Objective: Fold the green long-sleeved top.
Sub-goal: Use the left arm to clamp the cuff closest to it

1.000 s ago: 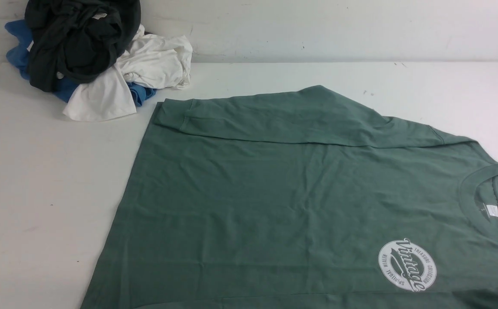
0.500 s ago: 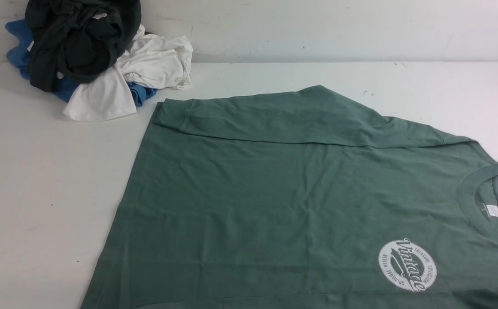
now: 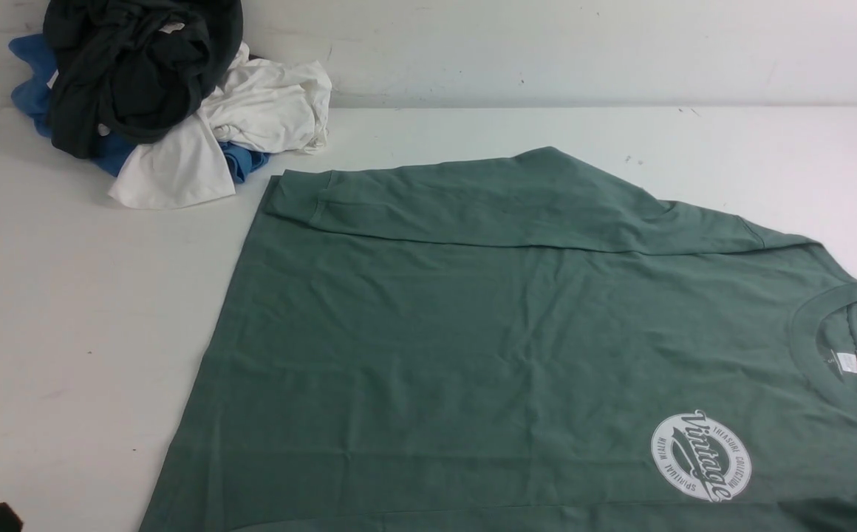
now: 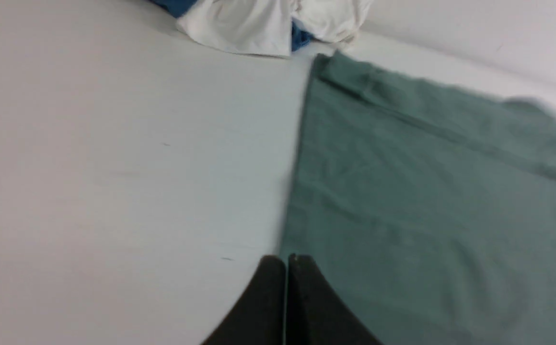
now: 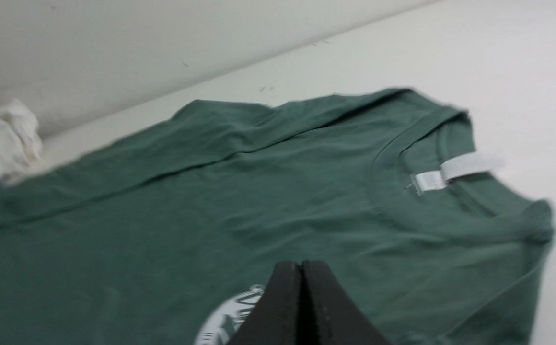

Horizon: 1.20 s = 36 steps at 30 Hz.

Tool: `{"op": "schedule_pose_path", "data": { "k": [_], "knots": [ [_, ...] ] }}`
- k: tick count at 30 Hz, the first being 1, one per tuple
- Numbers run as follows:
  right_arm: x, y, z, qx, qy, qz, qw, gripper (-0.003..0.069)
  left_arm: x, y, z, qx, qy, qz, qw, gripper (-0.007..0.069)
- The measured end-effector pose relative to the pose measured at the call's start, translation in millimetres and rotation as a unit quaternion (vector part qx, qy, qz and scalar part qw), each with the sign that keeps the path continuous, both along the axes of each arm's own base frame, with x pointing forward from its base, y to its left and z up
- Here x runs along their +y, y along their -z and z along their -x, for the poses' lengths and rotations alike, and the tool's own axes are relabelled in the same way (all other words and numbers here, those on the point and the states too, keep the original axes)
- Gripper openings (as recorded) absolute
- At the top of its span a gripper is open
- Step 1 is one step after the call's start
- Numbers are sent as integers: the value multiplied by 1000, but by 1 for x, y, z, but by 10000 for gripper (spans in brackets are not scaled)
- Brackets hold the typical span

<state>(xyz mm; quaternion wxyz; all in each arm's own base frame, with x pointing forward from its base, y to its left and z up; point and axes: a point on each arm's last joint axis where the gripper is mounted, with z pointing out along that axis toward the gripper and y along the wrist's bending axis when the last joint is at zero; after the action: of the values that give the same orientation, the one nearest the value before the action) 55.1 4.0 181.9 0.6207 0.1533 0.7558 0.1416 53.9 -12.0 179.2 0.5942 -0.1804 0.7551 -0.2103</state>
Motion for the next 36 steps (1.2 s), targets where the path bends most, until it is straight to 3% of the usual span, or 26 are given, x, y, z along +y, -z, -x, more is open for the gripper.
{"op": "schedule_pose_path", "data": {
  "k": [2, 4, 6, 9, 12, 17, 22, 25, 30, 36],
  "knots": [
    [4, -1, 0, 0, -1, -129, 992, -14, -5, -4, 0, -6, 3, 135, 991, -7],
    [9, -3, 0, -1, -3, -246, 969, -14, -8, -8, 0, -13, 5, 222, 975, -7],
    [11, -6, 0, -4, -6, -318, 948, -14, -8, -12, 0, -22, 5, 270, 962, -7],
    [11, -7, 0, -8, -6, -354, 935, -14, -8, -14, -1, -33, 5, 282, 959, -7],
    [11, -8, 0, -13, -4, -351, 936, -14, -7, -15, -1, -36, 4, 285, 958, -7],
    [9, -9, -1, -22, -3, -316, 949, -17, -12, -19, 1, -39, 36, 228, 972, -7],
    [10, -40, 3, -67, -34, -151, 986, -17, -20, -73, 12, -101, 109, 16, 989, -7],
    [8, -68, 1, -87, -35, -75, 993, -17, -22, -93, 7, -69, 132, -47, 988, -7],
    [6, -145, -34, -51, -59, 124, 989, -17, -18, -139, -33, 100, 201, -195, 955, -7],
    [27, -175, -86, 104, -207, 174, 957, -17, -9, -159, -67, 265, 264, -280, 884, -7]
  ]
}}
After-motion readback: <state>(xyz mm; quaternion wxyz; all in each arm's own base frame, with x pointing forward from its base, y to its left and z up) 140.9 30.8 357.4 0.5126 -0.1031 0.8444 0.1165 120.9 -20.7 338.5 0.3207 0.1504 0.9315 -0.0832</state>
